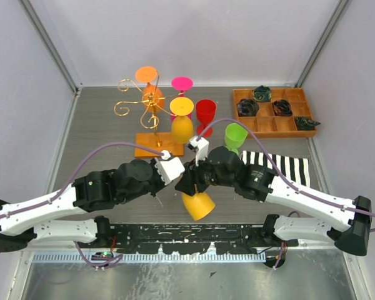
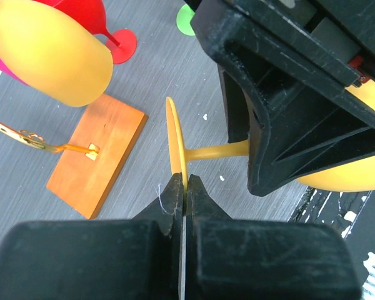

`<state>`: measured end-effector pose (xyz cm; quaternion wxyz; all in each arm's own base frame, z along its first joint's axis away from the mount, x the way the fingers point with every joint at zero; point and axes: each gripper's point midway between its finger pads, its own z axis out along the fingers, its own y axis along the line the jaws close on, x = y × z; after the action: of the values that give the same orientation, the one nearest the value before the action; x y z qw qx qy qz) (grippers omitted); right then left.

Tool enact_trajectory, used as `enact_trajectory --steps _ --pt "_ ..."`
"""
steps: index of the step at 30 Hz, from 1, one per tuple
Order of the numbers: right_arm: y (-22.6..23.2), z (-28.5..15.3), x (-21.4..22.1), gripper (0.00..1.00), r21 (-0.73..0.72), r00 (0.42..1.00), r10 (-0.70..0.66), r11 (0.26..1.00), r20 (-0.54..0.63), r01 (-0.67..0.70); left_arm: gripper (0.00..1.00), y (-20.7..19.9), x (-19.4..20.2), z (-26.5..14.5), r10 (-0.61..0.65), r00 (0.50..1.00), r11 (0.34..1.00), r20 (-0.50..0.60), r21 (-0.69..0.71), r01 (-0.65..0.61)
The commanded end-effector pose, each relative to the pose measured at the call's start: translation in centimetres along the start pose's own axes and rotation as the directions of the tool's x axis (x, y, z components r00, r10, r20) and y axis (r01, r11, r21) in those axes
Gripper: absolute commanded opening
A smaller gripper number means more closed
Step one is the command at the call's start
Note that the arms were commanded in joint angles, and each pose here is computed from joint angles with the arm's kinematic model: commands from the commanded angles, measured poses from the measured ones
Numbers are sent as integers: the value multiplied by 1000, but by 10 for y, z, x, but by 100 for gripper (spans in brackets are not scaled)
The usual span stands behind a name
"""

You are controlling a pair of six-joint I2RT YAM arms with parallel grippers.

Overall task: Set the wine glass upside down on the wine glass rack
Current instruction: Turn the wine glass upside down at the wine rack.

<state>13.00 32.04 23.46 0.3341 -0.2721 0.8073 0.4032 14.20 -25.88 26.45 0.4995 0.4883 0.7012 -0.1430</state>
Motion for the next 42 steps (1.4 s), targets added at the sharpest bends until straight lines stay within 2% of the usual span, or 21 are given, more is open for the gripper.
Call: enact_trajectory --steps 1,13,18,21,24,26,30,35,42 --pt "9 -5 -13 51 -49 997 3 999 75 0 0 12 -25 -8 -8 998 999 70 -44 11" --pt "4 1 -5 27 -44 997 26 999 67 -23 0 16 -25 -11 -20 997 998 74 -64 24" --pt "8 5 -4 14 -66 998 29 998 59 -25 0 19 -24 -10 -19 998 996 64 -82 25" --pt "8 6 -5 1 -67 998 28 997 59 -24 0 20 -22 -10 -20 998 995 60 -92 26" --pt "8 5 -6 1 -65 998 30 998 62 -26 0 23 -22 -11 -24 998 994 61 -104 31" --pt "8 5 -7 1 -64 997 29 998 66 -25 8 25 -21 -12 -33 998 993 62 -115 40" --pt "5 3 -9 1 -47 996 36 998 84 -32 31 23 -21 -12 -57 995 991 81 -113 66" --pt "2 1 -13 1 -27 994 42 999 104 -39 43 22 -20 -14 -73 993 991 92 -102 83" --pt "-16 -3 -18 1 70 986 50 996 158 -61 53 29 -23 -25 -139 976 980 170 -121 161"
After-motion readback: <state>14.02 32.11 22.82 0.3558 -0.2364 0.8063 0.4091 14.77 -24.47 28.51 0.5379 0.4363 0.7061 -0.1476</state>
